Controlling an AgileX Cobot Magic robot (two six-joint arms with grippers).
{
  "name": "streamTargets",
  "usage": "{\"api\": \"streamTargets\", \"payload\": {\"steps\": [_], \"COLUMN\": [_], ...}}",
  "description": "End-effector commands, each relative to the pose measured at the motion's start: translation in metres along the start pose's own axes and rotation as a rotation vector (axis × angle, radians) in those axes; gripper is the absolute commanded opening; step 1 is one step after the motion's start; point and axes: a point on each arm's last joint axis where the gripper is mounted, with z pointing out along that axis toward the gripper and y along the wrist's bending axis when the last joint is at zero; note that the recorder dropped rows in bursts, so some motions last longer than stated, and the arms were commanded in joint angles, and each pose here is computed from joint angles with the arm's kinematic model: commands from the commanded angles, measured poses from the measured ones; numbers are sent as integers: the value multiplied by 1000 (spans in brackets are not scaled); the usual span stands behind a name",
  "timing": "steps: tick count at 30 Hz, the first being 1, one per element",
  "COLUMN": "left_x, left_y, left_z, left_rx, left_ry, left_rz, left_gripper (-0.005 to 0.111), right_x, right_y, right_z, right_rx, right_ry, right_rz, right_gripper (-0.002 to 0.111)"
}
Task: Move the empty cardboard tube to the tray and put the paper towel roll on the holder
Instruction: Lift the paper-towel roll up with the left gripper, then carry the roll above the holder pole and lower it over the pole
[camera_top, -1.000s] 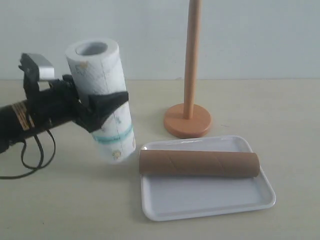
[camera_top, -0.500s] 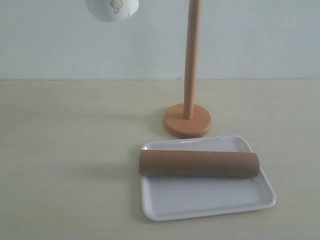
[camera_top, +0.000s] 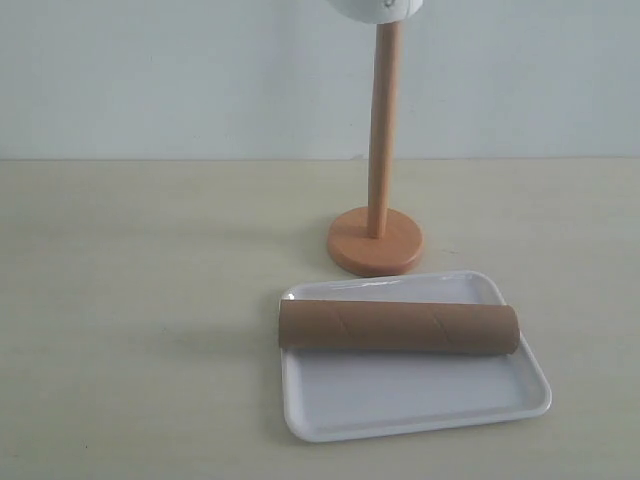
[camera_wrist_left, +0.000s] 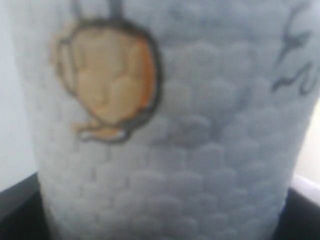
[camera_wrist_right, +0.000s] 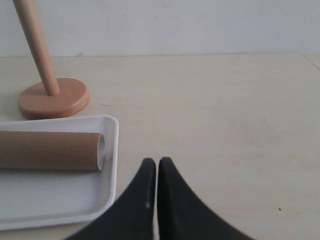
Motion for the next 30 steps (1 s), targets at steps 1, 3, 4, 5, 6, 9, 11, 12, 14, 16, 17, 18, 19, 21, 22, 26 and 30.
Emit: {"api": "streamTargets", "payload": {"steps": [1,3,4,5,6,9,11,12,14,16,17,18,19,21,22,26,30], "left_x": [-27,-33,-36,-38,-40,-35,-32,-29,-27,-26,-25,-25,-23,-21,-18,-10,-13], "left_y": [-3,7,11,11,11,11,11,10,10,10,10,10,11,11,12,12,13], "left_z": [7,10,11,12,14,20,23,25,27,27,28,28,29,30,31,34,34], "left_rx": [-65,-186,-219,-221,-220,-219,-214,-210,-210,-210,-210,-212,-218,-223,-234,-245,-246], "left_ry": [-51,-26,-28,-34,-46,-41,-37,-35,-30,-27,-26,-25,-17,-9,4,25,17], "left_rz": [20,0,-50,-77,-94,-107,-112,-110,-104,-100,-100,-100,-101,-110,-122,-129,-118], "left_gripper": [4,4,4,4,4,4,4,4,4,4,4,4,4,4,4,4,4], "right_x": [-1,-1,-1,-1,-1,-1,-1,-1,-1,-1,-1,-1,-1,-1,-1,-1,-1], "right_y": [1,1,1,1,1,1,1,1,1,1,1,1,1,1,1,1,1], "right_z": [0,0,0,0,0,0,0,0,0,0,0,0,0,0,0,0,0], "right_rx": [-19,-19,-19,-19,-19,-19,-19,-19,-19,-19,-19,-19,-19,-19,-19,-19,-19], "right_ry": [-14,-14,-14,-14,-14,-14,-14,-14,-14,-14,-14,-14,-14,-14,-14,-14,-14], "right_rz": [-7,-7,-7,-7,-7,-7,-7,-7,-7,-7,-7,-7,-7,-7,-7,-7,-7], "right_gripper": [1,1,1,1,1,1,1,1,1,1,1,1,1,1,1,1,1]}}
